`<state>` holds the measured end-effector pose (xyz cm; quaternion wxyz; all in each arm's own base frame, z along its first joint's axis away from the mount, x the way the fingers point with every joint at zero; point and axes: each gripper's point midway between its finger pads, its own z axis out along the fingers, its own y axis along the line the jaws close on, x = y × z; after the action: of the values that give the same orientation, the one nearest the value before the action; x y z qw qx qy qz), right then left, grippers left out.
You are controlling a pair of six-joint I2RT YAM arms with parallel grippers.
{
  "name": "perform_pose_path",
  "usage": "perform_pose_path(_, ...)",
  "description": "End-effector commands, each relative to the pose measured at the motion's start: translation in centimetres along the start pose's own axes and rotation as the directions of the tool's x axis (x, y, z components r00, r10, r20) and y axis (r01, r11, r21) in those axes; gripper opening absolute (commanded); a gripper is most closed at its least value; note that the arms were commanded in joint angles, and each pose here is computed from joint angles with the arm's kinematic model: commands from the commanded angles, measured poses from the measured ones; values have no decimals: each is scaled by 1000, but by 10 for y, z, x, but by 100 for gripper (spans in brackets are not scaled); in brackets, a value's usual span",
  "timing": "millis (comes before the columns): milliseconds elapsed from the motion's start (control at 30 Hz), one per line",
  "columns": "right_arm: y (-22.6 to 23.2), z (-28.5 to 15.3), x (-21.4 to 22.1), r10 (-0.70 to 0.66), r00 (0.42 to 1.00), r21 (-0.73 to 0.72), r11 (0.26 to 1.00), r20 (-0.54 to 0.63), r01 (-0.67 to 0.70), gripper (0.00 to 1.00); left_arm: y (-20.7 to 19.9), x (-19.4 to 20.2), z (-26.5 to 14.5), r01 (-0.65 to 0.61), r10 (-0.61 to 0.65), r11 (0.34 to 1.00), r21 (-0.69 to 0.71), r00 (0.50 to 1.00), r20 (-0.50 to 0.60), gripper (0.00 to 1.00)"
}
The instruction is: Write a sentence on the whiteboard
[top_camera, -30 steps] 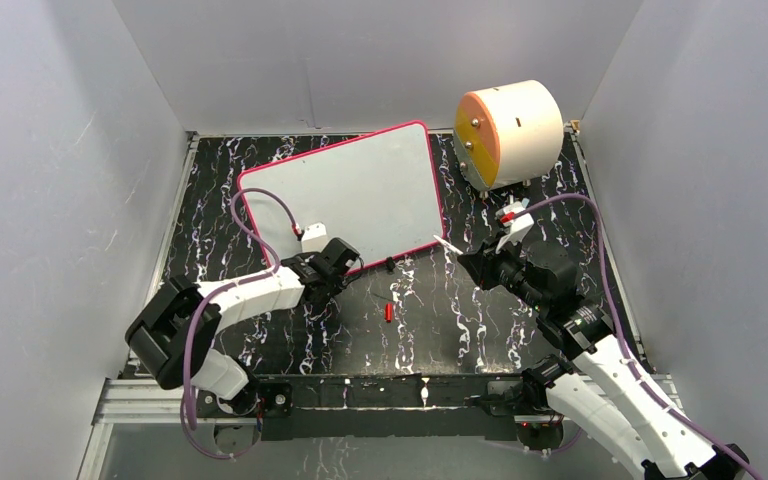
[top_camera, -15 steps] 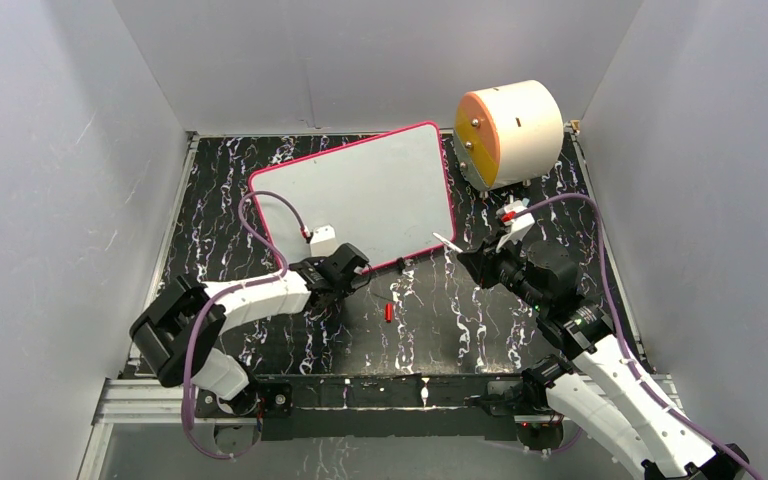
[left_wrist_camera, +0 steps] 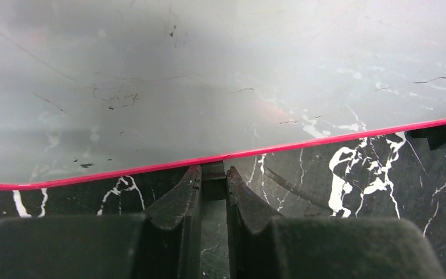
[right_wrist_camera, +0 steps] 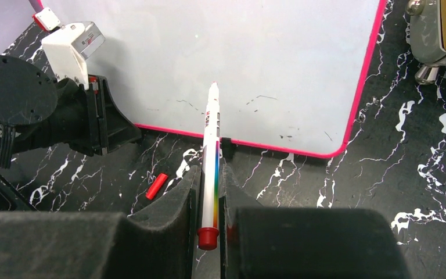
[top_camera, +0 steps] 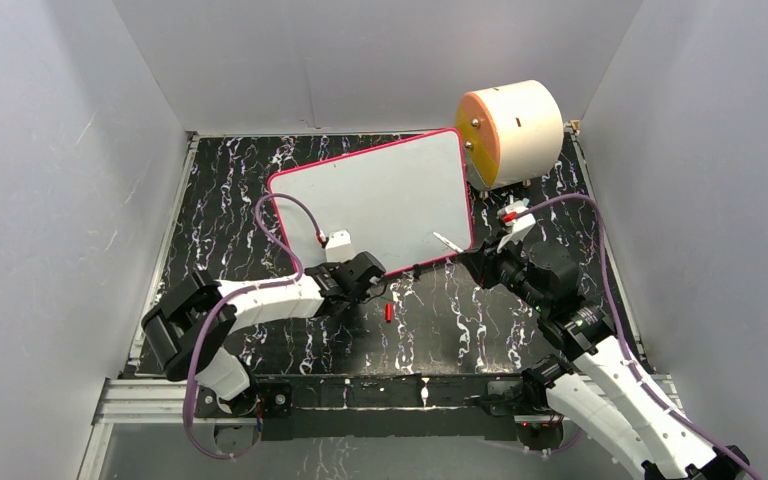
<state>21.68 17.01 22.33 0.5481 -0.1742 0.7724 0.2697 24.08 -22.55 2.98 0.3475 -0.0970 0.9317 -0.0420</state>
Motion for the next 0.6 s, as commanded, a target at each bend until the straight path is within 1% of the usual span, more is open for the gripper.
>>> perform_pose_path(0,2,-4,-25,-15,997,1,1000,72,15,0,-25,15,-9,12,-9,998,67,999,-43,0)
perform_pose_path(167,4,-3,-25,-16,998,-7,1000,66,16,0,-29,14,-11,25,-22,997,70,999,-43,0)
perform_pose_path(200,4,-3,-25,-17,998,-8,1000,64,17,0,-30,12,-12,29,-26,997,73,999,-40,1)
perform_pose_path(267,4,-3,-25,-23,998,-8,1000,60,24,0,-31,9,-14,33,-31,996,79,999,-36,10)
perform_pose_path(367,4,-2,-24,-28,998,-9,1000,51,29,0,-35,5,-18,42,-39,995,93,999,-31,19)
perform_pose_path(567,5,3,-23,-35,999,-20,999,34,35,0,-43,-1,-28,57,-52,989,139,998,-37,32)
